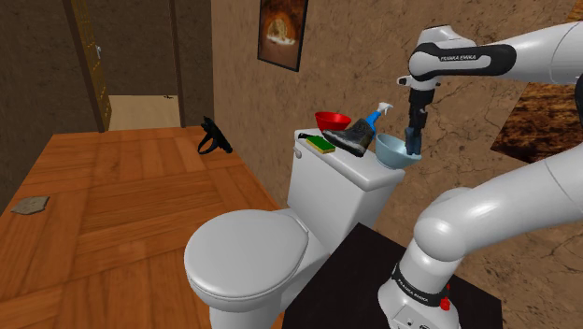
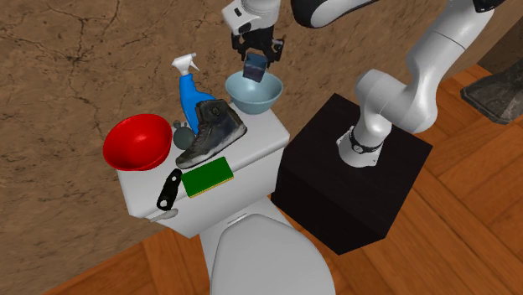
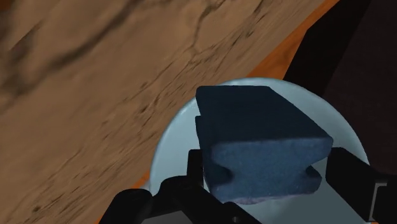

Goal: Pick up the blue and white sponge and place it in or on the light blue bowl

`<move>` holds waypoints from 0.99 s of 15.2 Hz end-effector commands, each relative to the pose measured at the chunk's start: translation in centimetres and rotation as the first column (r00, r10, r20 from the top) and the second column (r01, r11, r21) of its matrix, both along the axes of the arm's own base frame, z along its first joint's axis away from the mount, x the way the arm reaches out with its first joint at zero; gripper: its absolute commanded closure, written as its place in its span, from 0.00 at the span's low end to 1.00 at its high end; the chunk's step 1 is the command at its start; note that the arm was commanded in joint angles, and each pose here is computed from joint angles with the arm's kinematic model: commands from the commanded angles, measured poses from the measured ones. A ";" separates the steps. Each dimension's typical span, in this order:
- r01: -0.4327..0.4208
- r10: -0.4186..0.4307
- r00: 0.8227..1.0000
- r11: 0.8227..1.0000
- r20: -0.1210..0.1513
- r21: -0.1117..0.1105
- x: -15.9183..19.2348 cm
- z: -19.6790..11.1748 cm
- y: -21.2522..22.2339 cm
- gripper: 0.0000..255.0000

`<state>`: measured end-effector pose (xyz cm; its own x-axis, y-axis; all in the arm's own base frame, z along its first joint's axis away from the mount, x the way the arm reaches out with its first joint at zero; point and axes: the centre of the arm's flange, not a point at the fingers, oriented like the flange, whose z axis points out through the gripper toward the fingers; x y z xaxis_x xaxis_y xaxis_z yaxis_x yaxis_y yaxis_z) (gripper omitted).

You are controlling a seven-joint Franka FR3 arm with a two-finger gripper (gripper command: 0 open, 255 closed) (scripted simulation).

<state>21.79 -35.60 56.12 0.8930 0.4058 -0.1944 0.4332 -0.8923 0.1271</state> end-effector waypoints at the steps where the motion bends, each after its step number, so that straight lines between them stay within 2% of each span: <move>1: 0.002 -0.002 1.000 1.000 -0.004 0.003 -0.1 -1.3 -0.1 1.00; 5: 0.002 -0.002 1.000 1.000 -0.004 0.003 -0.1 -3.4 -0.1 1.00; 13: 0.002 -0.002 1.000 1.000 -0.004 0.003 -0.1 -3.5 -0.1 1.00; 14: 0.002 -0.002 1.000 1.000 -0.004 0.003 0.0 -3.5 -0.1 0.00; 15: 0.002 -0.002 1.000 1.000 -0.004 0.003 -0.1 -3.5 -0.1 0.00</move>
